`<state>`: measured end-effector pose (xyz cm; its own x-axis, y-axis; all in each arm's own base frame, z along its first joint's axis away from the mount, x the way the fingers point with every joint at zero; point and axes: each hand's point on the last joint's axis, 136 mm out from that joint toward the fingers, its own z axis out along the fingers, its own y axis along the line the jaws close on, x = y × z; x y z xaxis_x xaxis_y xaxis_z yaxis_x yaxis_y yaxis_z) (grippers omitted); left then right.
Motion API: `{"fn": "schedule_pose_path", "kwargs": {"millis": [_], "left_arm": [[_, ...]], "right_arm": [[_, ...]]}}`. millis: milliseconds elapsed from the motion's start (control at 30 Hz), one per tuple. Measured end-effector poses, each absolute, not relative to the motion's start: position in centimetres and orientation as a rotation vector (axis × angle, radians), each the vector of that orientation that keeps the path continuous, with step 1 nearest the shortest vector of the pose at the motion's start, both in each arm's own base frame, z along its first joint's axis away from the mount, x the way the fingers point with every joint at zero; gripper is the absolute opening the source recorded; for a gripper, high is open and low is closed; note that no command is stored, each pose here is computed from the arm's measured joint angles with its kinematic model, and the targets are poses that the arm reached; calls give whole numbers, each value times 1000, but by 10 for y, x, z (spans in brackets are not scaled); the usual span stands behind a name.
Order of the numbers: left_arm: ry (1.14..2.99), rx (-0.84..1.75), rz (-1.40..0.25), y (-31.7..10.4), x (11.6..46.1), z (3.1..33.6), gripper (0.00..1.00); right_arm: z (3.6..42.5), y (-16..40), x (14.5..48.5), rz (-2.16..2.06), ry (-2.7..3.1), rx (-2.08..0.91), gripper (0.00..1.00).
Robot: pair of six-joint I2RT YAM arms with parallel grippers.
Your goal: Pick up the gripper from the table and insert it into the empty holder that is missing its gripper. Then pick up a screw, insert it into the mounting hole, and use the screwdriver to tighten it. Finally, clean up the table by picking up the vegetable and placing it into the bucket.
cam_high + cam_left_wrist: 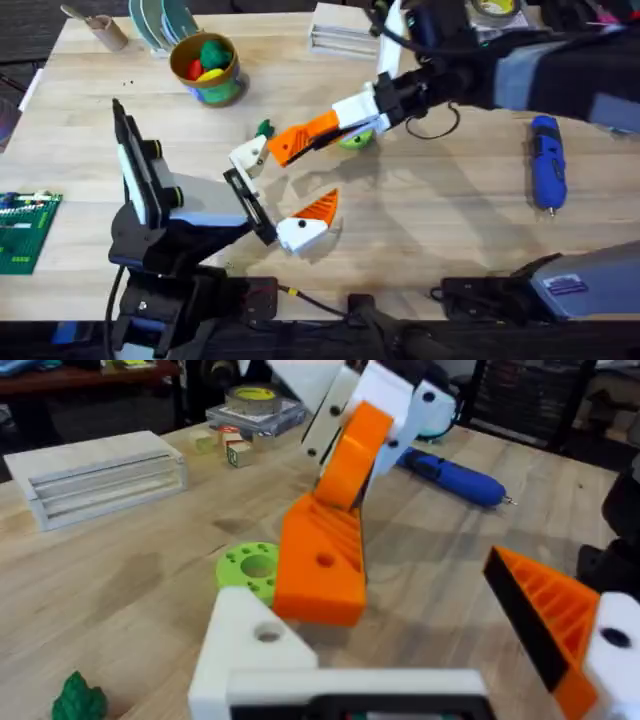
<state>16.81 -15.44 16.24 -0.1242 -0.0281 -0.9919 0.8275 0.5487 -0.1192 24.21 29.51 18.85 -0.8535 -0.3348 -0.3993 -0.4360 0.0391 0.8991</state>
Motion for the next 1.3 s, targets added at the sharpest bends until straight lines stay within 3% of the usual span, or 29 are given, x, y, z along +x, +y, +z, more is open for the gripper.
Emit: {"fn": "schedule_pose_path", "kwargs": {"millis": [300, 1300], "left_arm": [[1528, 708, -846, -154, 169, 162, 993], [1552, 642, -807, -147, 178, 162, 993]], "right_arm": [[186, 310, 232, 2076, 2206, -852, 21], [168, 331, 244, 1993, 2323, -748, 17]]}}
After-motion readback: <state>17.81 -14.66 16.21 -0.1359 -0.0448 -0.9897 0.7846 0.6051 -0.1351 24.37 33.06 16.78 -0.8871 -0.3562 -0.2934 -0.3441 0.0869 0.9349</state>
